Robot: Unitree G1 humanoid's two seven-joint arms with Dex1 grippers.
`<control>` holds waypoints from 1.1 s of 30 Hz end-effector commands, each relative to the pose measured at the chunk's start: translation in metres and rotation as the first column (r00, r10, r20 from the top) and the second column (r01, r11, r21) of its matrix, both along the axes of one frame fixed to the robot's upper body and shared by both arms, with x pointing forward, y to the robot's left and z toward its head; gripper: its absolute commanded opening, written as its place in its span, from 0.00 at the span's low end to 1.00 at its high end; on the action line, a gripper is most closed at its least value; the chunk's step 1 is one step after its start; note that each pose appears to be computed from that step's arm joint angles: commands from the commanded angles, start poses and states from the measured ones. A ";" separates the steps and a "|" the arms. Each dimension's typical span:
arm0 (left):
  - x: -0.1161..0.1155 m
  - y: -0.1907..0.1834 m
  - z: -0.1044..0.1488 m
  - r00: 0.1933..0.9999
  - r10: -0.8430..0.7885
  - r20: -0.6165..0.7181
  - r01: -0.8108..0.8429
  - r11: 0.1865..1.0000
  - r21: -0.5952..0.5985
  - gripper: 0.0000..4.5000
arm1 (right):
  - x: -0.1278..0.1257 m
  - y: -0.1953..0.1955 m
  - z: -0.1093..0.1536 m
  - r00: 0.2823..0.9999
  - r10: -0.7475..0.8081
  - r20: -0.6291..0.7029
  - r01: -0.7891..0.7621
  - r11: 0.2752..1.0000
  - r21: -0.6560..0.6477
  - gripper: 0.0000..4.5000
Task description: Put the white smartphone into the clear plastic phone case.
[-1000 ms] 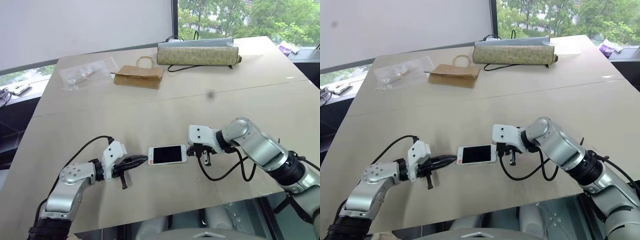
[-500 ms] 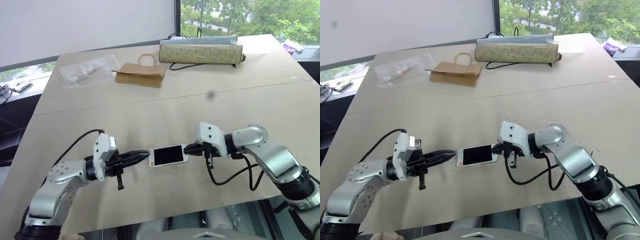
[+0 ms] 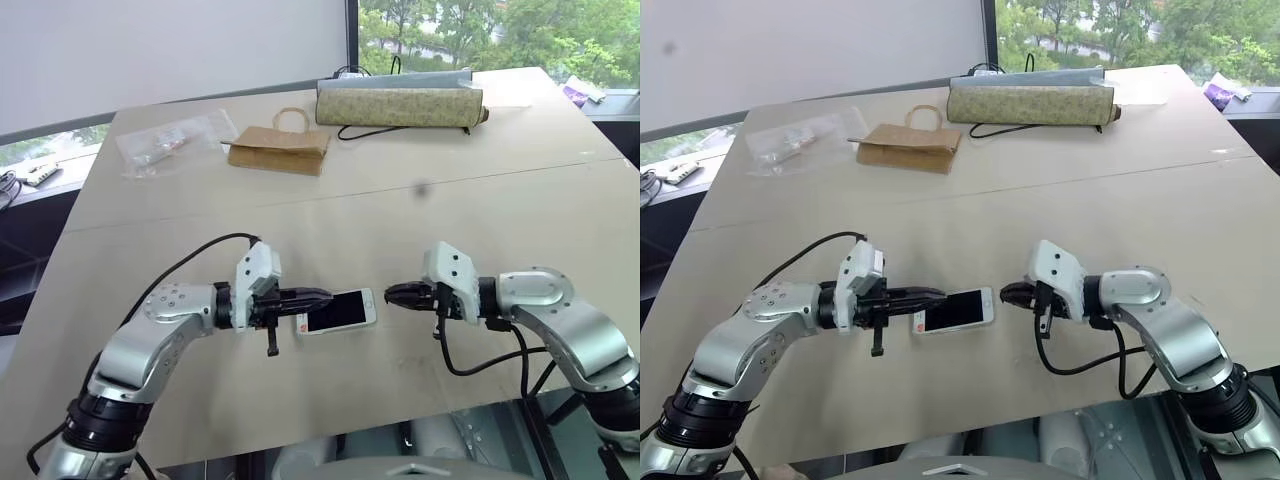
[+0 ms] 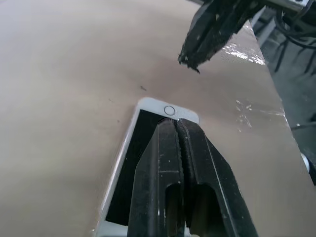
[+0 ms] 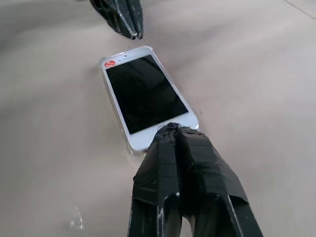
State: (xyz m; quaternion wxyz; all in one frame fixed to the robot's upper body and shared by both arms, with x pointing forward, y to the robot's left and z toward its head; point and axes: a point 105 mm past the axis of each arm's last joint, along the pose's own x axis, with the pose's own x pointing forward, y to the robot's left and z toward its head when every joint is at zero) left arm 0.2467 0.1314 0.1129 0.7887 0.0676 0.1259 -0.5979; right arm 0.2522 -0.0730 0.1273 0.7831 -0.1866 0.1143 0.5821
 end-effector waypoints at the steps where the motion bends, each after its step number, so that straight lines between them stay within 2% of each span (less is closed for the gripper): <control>1: 0.002 0.004 -0.015 1.000 0.000 0.005 0.000 1.000 0.008 0.02 | -0.005 0.003 0.013 0.997 0.009 0.075 -0.012 0.999 0.043 0.00; 5: 0.001 0.011 -0.031 1.000 0.016 -0.006 -0.016 1.000 0.020 0.02 | -0.004 0.005 0.017 0.999 -0.017 0.046 0.011 0.992 0.124 0.00; 9: 0.005 0.016 -0.042 0.999 0.043 0.006 -0.043 0.998 0.036 0.02 | -0.004 0.006 0.013 0.999 0.001 0.049 -0.006 0.995 0.101 0.00; 17: 0.007 0.018 -0.059 0.997 0.071 0.018 -0.072 0.995 0.070 0.02 | 0.000 0.016 -0.016 0.995 0.100 0.001 -0.100 0.994 -0.039 0.00; 23: 0.002 0.023 -0.073 0.996 0.092 0.010 -0.093 0.993 0.077 0.02 | 0.003 0.022 -0.032 0.986 0.163 -0.027 -0.165 0.982 -0.091 0.00; 33: 0.002 0.024 -0.074 0.994 0.106 0.017 -0.107 0.992 0.073 0.02 | -0.004 0.017 -0.068 0.968 0.227 -0.106 -0.247 0.941 -0.232 0.00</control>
